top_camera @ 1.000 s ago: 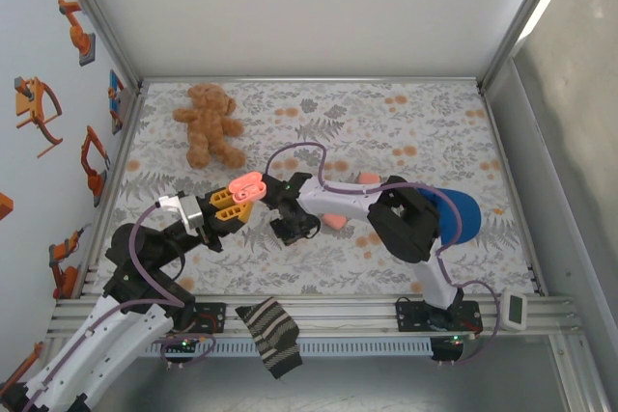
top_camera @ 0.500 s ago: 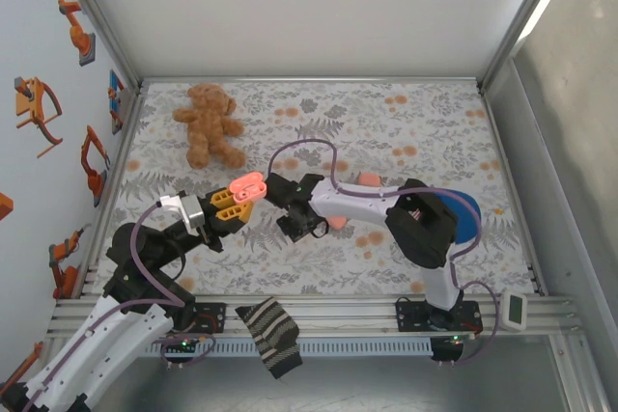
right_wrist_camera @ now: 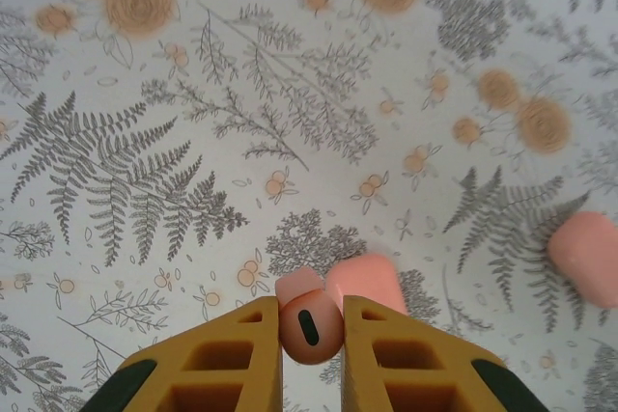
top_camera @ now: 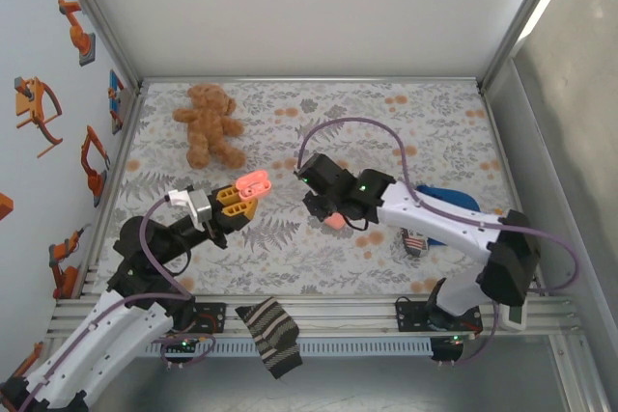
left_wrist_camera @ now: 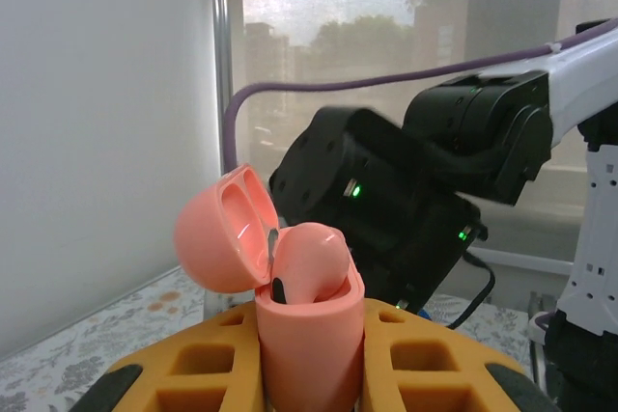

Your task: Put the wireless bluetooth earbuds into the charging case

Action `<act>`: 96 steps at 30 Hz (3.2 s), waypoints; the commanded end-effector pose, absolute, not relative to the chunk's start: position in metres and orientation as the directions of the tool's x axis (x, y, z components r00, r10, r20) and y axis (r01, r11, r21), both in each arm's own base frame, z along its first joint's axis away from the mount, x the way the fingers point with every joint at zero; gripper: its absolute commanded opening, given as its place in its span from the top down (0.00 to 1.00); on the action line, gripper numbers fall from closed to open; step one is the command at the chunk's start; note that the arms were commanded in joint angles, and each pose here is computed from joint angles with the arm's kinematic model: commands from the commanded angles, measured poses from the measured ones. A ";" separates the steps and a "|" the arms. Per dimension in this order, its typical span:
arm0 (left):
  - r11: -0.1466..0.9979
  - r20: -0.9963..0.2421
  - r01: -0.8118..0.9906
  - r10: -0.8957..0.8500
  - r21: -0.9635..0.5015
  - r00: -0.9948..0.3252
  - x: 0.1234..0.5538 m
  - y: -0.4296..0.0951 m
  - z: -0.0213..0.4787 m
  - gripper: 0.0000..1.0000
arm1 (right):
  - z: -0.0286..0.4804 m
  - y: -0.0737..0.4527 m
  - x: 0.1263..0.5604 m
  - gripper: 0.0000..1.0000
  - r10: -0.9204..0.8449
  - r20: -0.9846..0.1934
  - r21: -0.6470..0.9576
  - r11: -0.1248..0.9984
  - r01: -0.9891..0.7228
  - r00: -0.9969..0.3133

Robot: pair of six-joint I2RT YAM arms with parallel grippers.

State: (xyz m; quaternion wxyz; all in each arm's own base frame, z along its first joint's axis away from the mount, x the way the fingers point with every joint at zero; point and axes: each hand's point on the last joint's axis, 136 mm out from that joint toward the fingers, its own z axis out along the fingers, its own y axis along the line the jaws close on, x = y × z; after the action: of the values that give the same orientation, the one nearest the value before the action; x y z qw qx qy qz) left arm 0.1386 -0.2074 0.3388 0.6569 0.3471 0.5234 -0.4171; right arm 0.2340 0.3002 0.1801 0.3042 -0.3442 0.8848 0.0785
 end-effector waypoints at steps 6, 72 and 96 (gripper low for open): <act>0.387 -0.968 0.922 -0.234 -0.006 0.092 0.140 -0.212 0.347 0.93 | 0.275 0.287 0.236 0.82 -0.533 -0.790 -0.184 0.677 -0.712 -0.303; 0.269 -0.979 0.959 -0.202 -0.089 -0.035 0.156 -0.250 0.336 0.94 | 0.360 0.344 0.181 0.82 -0.565 -0.755 -0.478 0.127 -0.869 0.333; 0.268 -0.980 0.960 -0.199 -0.083 -0.029 0.155 -0.250 0.336 0.94 | 0.356 0.346 0.170 0.76 -0.564 -0.769 -0.416 0.087 -0.905 0.300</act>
State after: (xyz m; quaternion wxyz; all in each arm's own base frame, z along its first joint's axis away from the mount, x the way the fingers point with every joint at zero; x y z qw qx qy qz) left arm 0.1625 -0.2514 0.3114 0.5760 0.3535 0.5601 -0.4791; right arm 0.1775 0.3445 0.3446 0.4728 -0.6526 0.5694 0.1623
